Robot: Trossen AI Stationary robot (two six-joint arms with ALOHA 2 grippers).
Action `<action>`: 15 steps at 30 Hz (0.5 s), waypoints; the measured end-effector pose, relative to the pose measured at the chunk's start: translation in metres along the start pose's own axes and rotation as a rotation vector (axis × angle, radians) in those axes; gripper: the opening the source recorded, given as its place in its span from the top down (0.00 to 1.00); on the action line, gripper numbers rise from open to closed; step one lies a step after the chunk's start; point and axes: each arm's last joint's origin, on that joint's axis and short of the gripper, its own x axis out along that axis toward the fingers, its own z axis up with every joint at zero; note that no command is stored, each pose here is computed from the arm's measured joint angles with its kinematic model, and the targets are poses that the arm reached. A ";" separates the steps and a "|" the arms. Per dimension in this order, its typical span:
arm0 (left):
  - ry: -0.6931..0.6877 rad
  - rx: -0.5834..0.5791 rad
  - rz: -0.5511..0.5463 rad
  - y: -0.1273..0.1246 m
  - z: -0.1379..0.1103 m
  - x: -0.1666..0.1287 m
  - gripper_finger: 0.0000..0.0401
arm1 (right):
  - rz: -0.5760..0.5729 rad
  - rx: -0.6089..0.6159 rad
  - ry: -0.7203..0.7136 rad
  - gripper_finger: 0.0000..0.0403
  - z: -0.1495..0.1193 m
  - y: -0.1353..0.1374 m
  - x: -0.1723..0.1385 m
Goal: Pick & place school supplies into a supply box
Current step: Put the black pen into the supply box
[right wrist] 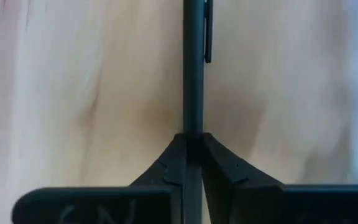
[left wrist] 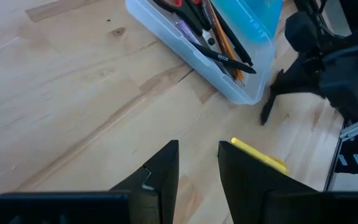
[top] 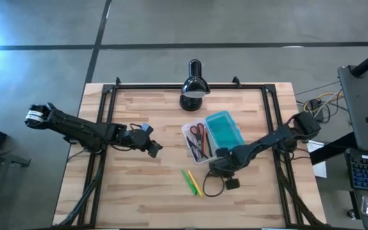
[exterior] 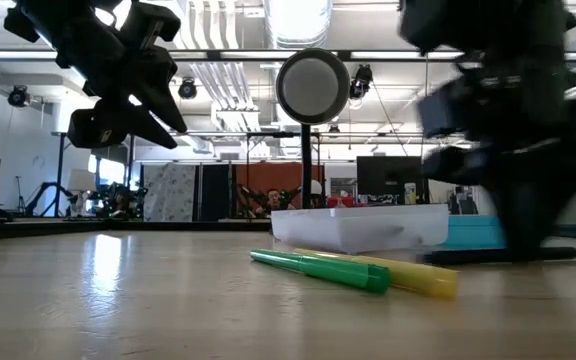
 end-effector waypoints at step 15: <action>-0.023 0.059 0.010 0.000 0.001 0.000 0.76 | 0.145 0.837 -0.436 0.95 -0.002 -0.072 -0.088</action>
